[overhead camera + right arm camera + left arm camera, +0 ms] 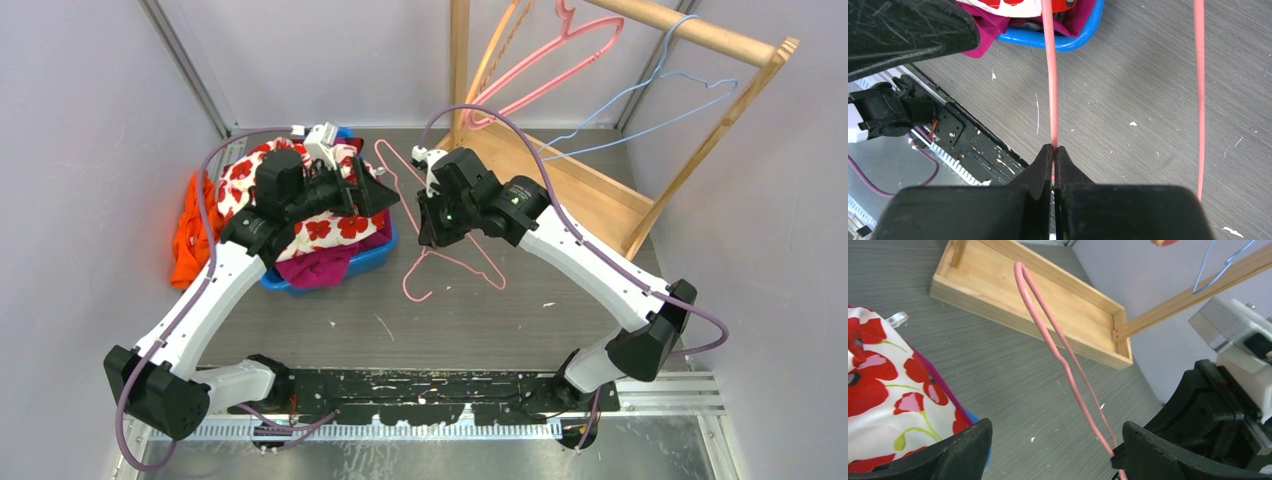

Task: Remove the skirt from the hanger
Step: Pick up the hanger at the center of the board.

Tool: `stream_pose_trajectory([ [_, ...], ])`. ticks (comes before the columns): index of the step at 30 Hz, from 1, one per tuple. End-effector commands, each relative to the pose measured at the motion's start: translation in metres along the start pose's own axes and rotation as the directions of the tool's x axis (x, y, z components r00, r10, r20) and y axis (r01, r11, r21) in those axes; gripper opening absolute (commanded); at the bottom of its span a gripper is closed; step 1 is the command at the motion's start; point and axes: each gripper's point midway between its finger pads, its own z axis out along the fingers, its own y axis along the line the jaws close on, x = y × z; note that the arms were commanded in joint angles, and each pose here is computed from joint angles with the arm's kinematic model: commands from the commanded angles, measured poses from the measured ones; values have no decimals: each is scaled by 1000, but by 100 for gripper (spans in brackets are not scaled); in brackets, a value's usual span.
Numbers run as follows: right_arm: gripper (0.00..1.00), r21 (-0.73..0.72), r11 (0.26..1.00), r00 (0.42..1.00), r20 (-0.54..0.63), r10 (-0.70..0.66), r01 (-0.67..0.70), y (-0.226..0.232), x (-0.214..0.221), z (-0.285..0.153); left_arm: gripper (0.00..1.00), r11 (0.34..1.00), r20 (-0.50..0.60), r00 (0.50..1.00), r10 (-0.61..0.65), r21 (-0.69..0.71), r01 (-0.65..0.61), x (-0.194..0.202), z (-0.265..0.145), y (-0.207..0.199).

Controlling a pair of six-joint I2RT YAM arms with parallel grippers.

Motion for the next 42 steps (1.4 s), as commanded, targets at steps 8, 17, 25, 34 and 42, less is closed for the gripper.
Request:
stream_pose_trajectory([
  [8, 1, -70, 996, 997, 65, -45, 50, 22, -30, -4, 99, 993, 113, 993, -22, 114, 9, -30, 3, -27],
  [17, 1, -56, 997, 998, 22, -55, 56, 19, -23, -4, 100, 882, 24, 884, 467, -75, -465, -28, -28, 3],
  [25, 1, -53, 996, 998, 3, -68, 68, 20, -22, -16, 99, 446, -13, 446, 895, 0, -895, -15, -49, 14],
  [34, 1, -96, 992, 996, -37, -82, 78, 27, -16, -20, 99, 147, 178, 174, 968, 155, -977, 4, -17, -6],
  [42, 1, -109, 989, 993, -55, -102, 95, 27, -11, -23, 99, -45, 256, -17, 967, 107, -993, -10, 7, -35],
])
